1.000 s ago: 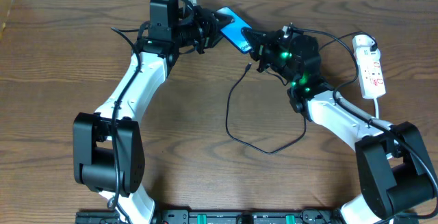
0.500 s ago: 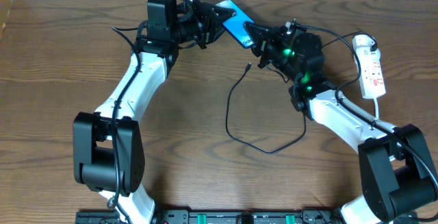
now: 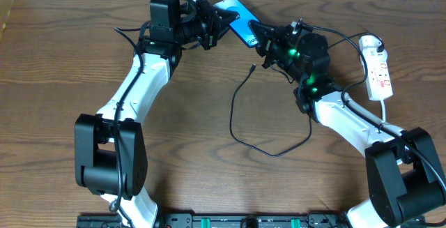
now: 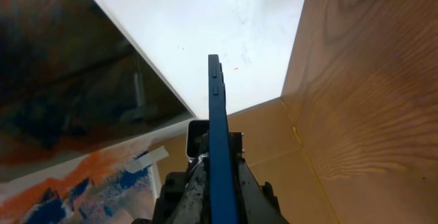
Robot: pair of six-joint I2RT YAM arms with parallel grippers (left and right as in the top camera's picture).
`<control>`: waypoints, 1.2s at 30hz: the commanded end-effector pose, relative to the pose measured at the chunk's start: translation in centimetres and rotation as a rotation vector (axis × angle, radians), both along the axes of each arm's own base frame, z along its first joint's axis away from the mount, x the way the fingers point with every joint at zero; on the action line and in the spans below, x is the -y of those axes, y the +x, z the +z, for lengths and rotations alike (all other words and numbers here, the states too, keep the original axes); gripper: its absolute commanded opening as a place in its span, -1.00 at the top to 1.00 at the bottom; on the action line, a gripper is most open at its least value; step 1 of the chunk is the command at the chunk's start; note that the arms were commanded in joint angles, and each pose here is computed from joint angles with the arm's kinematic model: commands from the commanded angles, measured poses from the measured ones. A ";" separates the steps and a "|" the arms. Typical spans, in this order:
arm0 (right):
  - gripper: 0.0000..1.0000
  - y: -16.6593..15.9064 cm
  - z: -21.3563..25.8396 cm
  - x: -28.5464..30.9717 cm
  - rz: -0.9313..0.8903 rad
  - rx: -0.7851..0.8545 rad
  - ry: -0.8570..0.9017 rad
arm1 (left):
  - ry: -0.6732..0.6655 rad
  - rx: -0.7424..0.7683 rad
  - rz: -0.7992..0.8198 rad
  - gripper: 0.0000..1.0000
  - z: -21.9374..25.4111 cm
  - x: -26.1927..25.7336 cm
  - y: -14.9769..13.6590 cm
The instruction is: Plug charger to phone and switch on socket
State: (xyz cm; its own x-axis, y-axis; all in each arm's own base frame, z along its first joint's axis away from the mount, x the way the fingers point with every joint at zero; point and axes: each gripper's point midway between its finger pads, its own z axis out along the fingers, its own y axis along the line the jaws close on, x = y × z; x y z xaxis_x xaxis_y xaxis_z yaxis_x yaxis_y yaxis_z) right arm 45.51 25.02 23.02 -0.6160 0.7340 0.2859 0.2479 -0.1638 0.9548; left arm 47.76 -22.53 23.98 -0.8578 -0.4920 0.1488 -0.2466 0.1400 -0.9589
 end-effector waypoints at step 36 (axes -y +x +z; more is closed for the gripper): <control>0.06 -3.9 -11.6 4.8 0.476 0.344 -0.869 | -0.012 0.535 -0.361 0.86 2.3 -9.1 -4.4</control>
